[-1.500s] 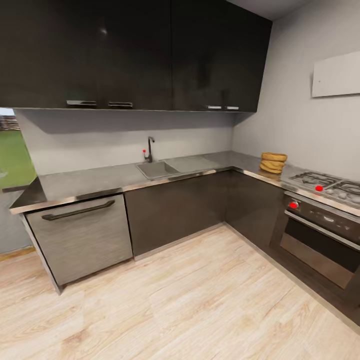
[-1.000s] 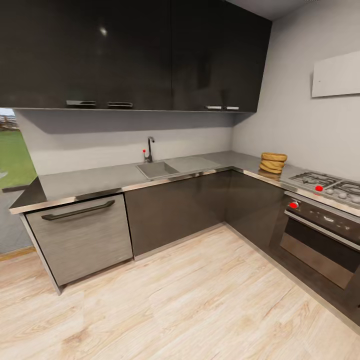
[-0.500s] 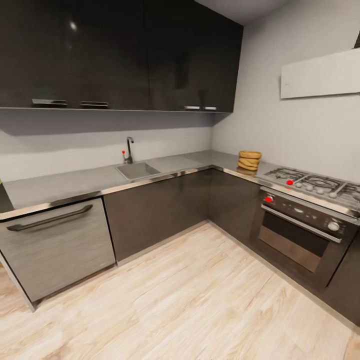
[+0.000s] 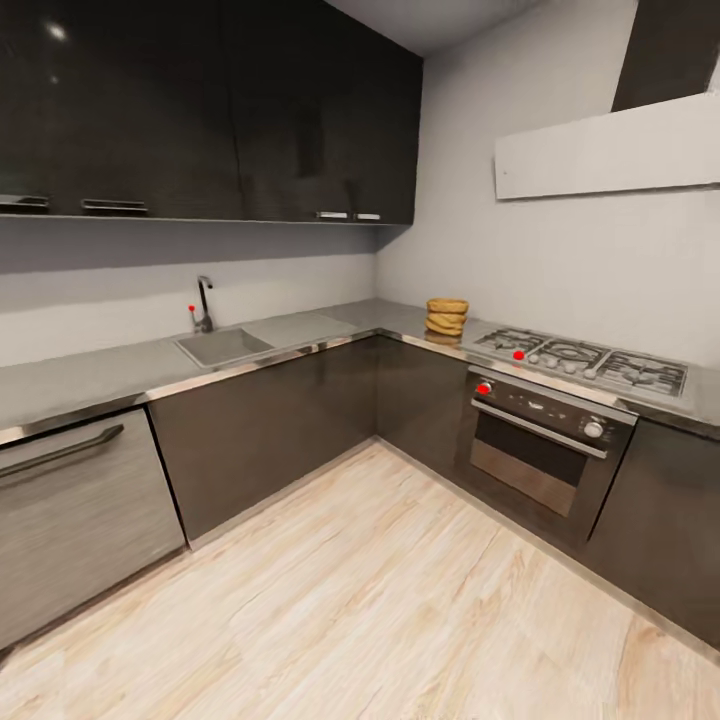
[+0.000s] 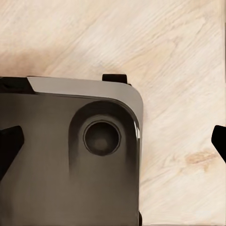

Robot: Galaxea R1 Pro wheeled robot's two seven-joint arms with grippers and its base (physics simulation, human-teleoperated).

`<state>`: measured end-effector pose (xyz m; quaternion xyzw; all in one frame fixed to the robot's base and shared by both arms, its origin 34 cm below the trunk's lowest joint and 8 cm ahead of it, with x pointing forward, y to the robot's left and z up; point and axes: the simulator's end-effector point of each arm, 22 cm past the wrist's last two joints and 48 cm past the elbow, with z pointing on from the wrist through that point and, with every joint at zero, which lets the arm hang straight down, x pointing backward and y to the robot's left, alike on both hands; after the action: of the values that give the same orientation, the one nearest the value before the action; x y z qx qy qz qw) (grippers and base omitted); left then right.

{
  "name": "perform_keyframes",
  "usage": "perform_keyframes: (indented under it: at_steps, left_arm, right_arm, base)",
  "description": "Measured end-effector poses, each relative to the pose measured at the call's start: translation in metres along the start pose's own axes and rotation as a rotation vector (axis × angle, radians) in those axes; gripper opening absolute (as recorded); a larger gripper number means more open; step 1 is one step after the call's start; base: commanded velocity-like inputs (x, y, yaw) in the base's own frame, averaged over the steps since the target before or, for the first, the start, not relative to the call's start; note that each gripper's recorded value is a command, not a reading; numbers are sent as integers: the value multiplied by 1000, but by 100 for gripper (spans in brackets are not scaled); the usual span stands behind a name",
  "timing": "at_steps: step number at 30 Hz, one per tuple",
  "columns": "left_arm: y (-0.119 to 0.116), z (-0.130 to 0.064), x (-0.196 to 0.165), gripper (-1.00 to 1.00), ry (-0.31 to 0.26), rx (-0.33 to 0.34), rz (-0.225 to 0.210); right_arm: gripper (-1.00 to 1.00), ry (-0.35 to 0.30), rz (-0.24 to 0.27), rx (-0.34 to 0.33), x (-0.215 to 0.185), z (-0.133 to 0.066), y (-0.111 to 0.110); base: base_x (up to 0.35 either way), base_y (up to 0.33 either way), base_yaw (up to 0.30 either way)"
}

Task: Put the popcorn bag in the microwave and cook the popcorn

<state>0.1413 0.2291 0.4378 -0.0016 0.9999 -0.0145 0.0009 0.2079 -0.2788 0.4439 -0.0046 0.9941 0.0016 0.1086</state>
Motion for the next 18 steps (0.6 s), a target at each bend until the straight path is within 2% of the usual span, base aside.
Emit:
perform_keyframes:
  at_steps: [18]
  left_arm:
    - [0, 0, 0, 100, -1, 0, -1]
  right_arm:
    - [100, -3, -4, 13, -1, 0, -3]
  base:
    - [0, 0, -300]
